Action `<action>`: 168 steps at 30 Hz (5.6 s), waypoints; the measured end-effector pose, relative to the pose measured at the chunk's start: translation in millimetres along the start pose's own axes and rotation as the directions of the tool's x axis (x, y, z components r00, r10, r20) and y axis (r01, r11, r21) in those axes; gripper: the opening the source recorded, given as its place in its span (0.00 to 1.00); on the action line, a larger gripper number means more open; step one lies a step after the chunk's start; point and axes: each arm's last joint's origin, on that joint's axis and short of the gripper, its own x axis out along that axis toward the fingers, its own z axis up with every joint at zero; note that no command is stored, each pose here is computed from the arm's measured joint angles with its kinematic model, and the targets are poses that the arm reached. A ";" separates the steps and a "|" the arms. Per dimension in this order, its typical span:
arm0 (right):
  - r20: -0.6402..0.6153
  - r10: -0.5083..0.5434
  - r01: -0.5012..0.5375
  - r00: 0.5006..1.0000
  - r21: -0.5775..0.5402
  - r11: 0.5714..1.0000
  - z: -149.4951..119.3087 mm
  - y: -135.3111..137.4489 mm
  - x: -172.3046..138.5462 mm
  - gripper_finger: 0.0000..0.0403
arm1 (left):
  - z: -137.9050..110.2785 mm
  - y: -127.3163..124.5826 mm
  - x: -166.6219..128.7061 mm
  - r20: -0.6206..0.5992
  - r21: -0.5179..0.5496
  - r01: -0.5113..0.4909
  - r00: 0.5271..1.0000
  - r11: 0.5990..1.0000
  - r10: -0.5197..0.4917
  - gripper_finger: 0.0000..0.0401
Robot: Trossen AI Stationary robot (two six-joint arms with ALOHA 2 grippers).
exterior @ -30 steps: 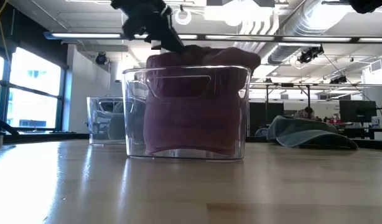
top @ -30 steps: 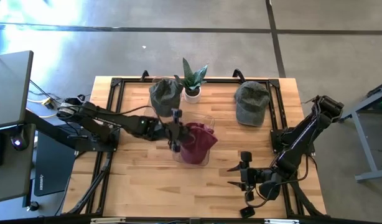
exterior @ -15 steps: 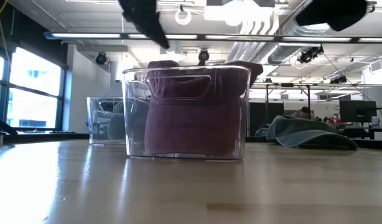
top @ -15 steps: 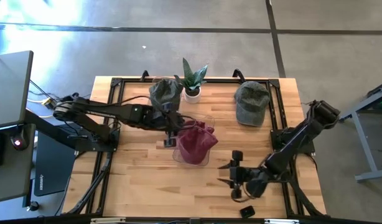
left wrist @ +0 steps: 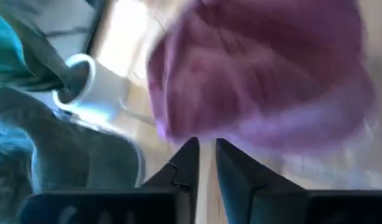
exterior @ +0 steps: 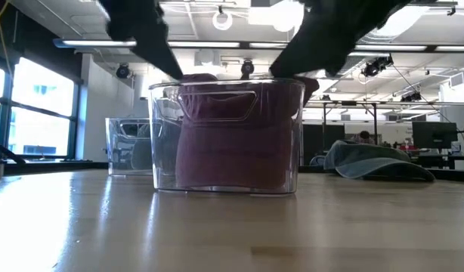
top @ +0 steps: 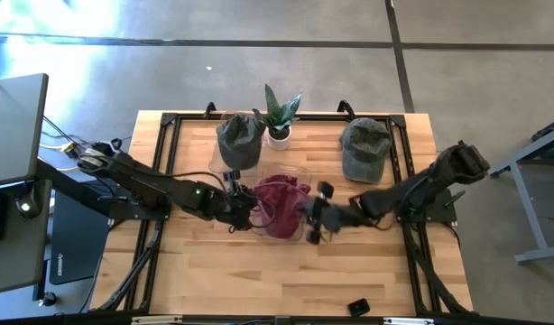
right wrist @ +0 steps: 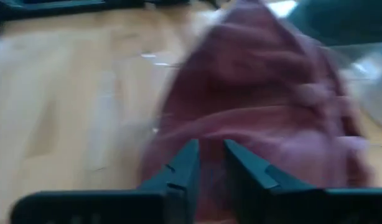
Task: Pick & Place hat
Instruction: Put the red cap into the bottom transparent bin, then put the black cap into the top transparent bin
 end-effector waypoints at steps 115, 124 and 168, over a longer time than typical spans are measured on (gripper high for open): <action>-0.512 -0.764 0.403 0.393 -0.651 0.643 -118.7 -149.0 5.2 0.54 | -77.5 -74.7 -40.5 -0.020 -0.003 -0.029 0.999 1.000 0.029 0.01; -0.389 -0.866 0.500 0.315 -0.707 0.500 -121.3 -153.1 3.4 0.30 | -77.4 -74.7 -40.5 -0.019 -0.004 -0.029 0.999 1.000 0.029 0.01; 0.391 -0.511 0.612 0.765 -0.199 0.765 24.9 23.5 -134.3 0.02 | -38.4 -88.1 -114.6 0.285 0.056 -0.042 0.958 0.998 0.025 0.01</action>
